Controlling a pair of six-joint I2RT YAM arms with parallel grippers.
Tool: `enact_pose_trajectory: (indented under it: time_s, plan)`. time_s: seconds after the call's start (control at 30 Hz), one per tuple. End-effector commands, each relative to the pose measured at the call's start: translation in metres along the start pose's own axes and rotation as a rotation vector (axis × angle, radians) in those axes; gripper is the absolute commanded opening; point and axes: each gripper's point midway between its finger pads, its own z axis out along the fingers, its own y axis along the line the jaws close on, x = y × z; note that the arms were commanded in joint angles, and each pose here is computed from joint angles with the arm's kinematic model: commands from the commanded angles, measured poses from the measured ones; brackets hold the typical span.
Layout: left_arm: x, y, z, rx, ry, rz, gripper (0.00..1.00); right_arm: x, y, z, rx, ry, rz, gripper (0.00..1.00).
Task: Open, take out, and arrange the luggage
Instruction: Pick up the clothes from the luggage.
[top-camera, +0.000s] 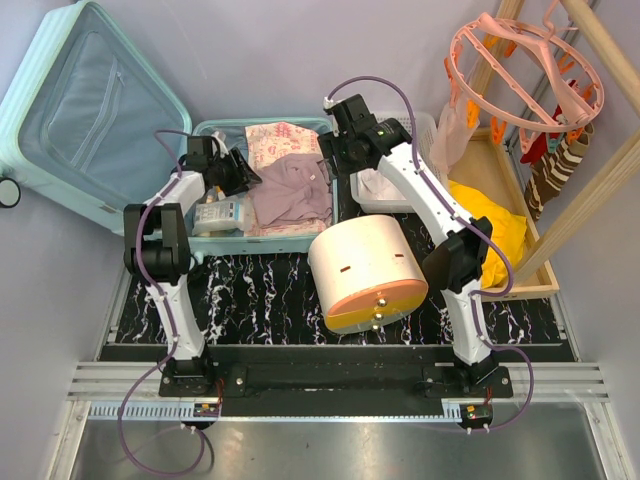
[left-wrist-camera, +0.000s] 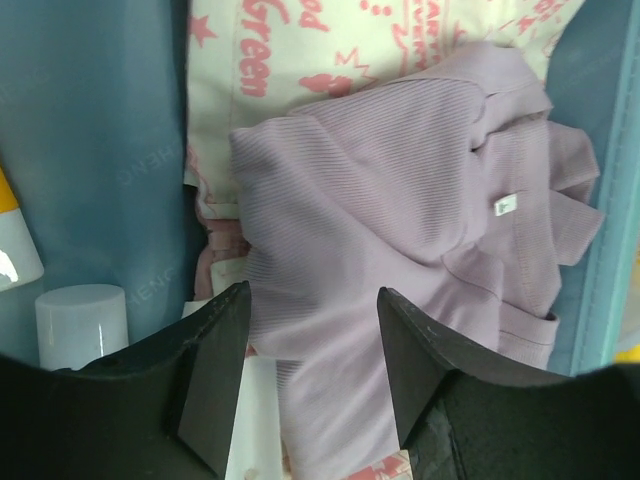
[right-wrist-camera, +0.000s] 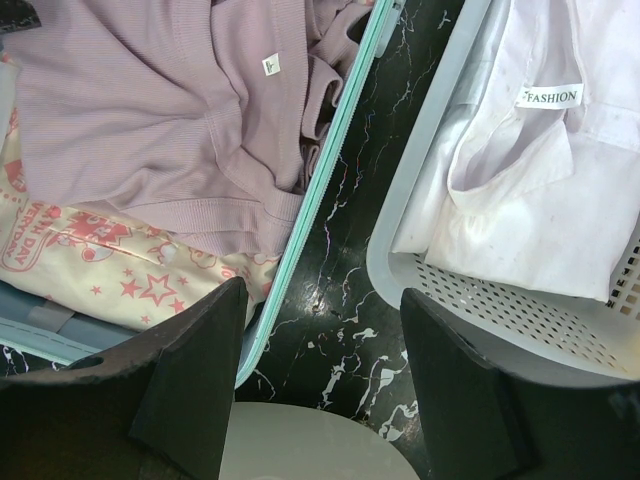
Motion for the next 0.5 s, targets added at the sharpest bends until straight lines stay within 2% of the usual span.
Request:
enact_pose_trajectory:
  time_s: [0.0,0.17,0.47]
  plan:
    - [-0.012,-0.001,0.003,0.029,-0.030,0.013,0.56,-0.018,-0.002,-0.010,-0.003,-0.061,0.005,0.72]
    - [-0.007,0.000,0.010,0.054,-0.012,0.013,0.56,-0.018,-0.002,-0.011,-0.002,-0.062,0.008,0.72]
    - [0.000,0.002,0.024,0.098,0.009,0.017,0.49,-0.016,-0.001,-0.010,-0.007,-0.052,0.014,0.72]
